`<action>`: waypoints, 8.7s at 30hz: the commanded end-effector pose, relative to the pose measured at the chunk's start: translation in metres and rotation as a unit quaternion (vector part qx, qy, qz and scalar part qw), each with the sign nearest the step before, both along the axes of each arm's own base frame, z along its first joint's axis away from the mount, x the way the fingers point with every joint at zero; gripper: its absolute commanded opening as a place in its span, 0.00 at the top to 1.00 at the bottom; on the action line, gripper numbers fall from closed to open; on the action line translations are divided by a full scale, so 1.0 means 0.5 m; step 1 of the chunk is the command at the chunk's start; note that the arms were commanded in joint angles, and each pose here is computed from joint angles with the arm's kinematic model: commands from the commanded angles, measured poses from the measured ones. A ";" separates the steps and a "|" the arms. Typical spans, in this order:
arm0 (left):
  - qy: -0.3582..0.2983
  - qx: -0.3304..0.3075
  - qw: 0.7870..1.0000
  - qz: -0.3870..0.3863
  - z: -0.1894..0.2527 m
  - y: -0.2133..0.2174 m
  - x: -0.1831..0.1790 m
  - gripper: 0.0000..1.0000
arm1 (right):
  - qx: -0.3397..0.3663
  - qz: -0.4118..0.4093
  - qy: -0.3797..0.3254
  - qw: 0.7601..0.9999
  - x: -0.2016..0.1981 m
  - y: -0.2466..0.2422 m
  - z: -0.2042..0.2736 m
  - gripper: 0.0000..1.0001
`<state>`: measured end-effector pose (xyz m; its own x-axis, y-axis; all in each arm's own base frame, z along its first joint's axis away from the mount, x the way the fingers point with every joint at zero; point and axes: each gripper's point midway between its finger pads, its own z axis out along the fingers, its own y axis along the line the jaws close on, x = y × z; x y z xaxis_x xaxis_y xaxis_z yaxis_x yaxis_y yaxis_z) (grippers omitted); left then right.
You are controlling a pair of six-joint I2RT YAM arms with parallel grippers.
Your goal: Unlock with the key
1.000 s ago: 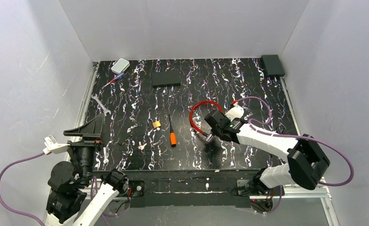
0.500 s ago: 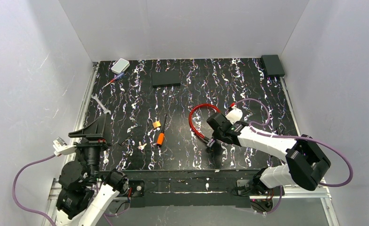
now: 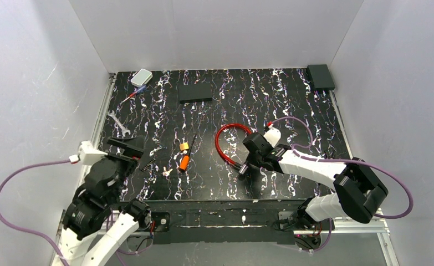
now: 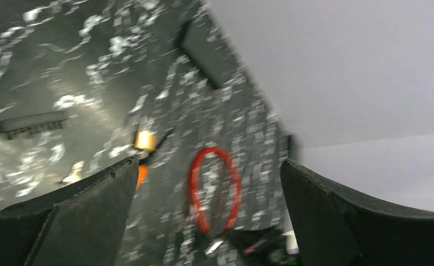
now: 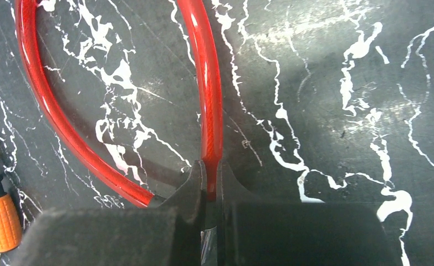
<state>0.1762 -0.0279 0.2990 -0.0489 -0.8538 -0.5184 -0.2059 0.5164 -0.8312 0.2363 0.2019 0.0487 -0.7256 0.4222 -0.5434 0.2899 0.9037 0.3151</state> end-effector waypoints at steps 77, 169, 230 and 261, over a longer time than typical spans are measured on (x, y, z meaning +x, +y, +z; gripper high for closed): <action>0.456 0.276 0.837 -0.124 -0.520 -0.035 0.076 0.46 | 0.067 0.080 -0.013 0.994 -0.034 0.034 0.006 0.99; 0.195 0.374 0.906 0.021 -0.139 0.141 -0.056 0.02 | -0.059 0.515 -0.090 0.850 -0.164 0.607 0.095 0.39; 0.190 0.379 0.906 0.015 -0.142 0.139 -0.055 0.02 | -0.076 0.503 -0.088 0.856 -0.199 0.611 0.073 0.99; 0.017 0.199 0.925 -0.322 -0.138 -0.210 0.019 0.18 | 0.111 0.120 -0.173 0.971 -0.085 0.329 0.307 0.99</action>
<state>0.1748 -0.1017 0.2132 -0.5252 -0.3341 -0.7827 0.1150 0.8834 -0.4543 0.1760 0.3958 0.1718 -0.6663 0.1331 -0.7337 -0.2728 0.8722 0.4060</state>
